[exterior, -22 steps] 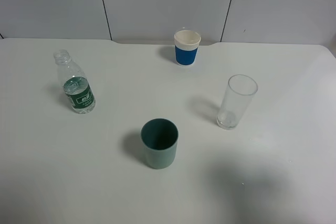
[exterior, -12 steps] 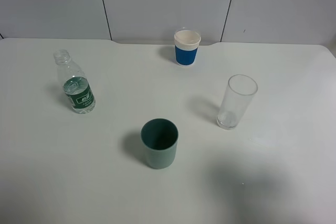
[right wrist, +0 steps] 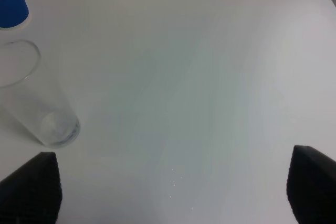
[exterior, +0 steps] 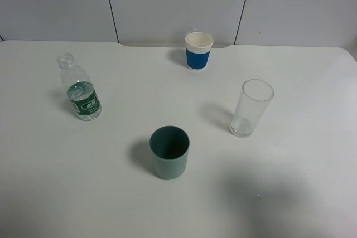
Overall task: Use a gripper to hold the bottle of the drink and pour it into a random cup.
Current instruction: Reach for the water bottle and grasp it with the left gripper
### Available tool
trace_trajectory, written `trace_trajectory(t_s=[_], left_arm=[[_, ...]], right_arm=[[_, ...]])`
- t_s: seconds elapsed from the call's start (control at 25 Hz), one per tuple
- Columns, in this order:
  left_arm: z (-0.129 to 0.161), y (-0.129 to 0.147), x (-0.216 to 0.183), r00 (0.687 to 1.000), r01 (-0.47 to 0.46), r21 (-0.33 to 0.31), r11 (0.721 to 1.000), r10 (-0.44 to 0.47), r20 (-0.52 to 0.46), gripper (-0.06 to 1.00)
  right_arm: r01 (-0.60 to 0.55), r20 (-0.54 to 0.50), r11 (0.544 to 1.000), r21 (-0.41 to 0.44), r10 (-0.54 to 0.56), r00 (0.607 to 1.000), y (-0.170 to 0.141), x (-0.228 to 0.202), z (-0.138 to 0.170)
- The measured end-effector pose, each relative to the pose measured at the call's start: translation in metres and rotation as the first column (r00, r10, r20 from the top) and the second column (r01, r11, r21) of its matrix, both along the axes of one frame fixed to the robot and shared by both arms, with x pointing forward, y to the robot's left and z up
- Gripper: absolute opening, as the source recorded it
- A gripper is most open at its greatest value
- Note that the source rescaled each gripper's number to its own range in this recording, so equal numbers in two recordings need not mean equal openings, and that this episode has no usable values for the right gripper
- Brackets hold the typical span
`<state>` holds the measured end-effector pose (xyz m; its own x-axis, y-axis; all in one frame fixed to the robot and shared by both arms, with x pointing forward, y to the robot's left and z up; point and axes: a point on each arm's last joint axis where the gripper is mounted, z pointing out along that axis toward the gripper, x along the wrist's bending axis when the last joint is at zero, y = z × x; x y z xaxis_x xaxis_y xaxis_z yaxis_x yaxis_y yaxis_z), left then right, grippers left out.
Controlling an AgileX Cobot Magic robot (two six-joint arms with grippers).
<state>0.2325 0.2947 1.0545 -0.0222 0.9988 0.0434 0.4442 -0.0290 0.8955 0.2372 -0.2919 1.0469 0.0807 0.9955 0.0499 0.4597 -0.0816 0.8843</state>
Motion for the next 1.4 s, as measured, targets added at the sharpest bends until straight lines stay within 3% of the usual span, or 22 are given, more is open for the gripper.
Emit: trace_trajectory(t_s=[1.4], left_arm=[[0.0000,0.0000,0.0000,1.000,0.000,0.000,1.000,0.000,0.000,1.00]], right_arm=[[0.000,0.000,1.000,0.000,0.000,1.000,0.0000,0.0000,0.0000]])
